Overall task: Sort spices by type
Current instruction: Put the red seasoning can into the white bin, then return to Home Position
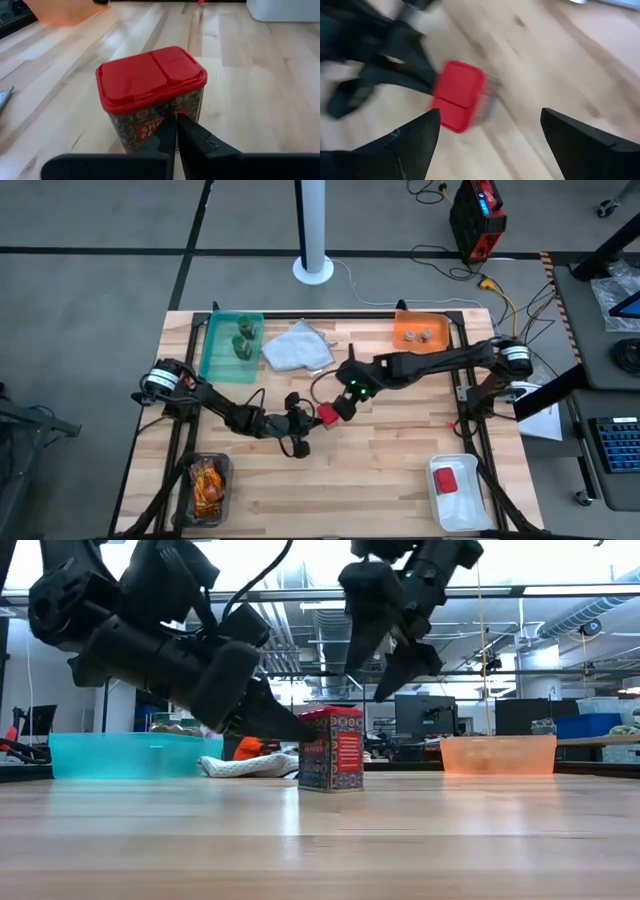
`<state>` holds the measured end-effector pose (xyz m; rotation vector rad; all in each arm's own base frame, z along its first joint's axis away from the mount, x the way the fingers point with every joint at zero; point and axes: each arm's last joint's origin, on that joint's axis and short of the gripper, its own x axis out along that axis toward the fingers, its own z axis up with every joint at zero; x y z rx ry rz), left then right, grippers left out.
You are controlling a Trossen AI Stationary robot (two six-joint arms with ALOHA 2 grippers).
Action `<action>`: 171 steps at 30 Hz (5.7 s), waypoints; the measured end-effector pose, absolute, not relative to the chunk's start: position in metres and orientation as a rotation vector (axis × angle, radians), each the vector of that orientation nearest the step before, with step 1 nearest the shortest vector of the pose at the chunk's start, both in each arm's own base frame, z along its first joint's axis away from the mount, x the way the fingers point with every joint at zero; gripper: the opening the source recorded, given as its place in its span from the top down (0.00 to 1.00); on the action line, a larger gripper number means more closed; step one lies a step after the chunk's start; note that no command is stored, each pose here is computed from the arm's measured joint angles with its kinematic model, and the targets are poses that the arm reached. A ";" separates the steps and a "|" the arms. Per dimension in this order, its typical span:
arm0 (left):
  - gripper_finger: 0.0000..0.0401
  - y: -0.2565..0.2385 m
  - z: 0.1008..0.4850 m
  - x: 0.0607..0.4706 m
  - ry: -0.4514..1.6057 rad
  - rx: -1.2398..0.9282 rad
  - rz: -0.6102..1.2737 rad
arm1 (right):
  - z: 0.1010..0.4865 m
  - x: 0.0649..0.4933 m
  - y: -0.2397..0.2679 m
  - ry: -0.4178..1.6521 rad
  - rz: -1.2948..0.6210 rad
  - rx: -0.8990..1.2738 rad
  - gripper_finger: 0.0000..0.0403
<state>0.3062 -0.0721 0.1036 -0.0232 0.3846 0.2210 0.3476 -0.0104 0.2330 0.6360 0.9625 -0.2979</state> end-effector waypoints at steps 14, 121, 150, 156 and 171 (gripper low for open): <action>1.00 -0.086 0.126 0.288 0.328 0.000 0.241 | 0.234 0.393 0.013 1.107 -0.299 0.506 0.13; 1.00 -0.081 0.313 0.280 0.203 0.400 0.011 | 0.265 0.133 0.244 1.424 -1.304 0.809 0.51; 1.00 -0.080 0.311 0.279 0.222 0.403 0.008 | 0.199 0.126 0.236 1.426 -1.285 0.813 0.51; 1.00 -0.080 0.311 0.279 0.222 0.403 0.009 | 0.200 0.124 0.236 1.484 -1.318 0.814 0.28; 1.00 -0.080 0.311 0.279 0.221 0.397 0.009 | 0.240 0.130 0.242 1.502 -1.343 0.874 0.28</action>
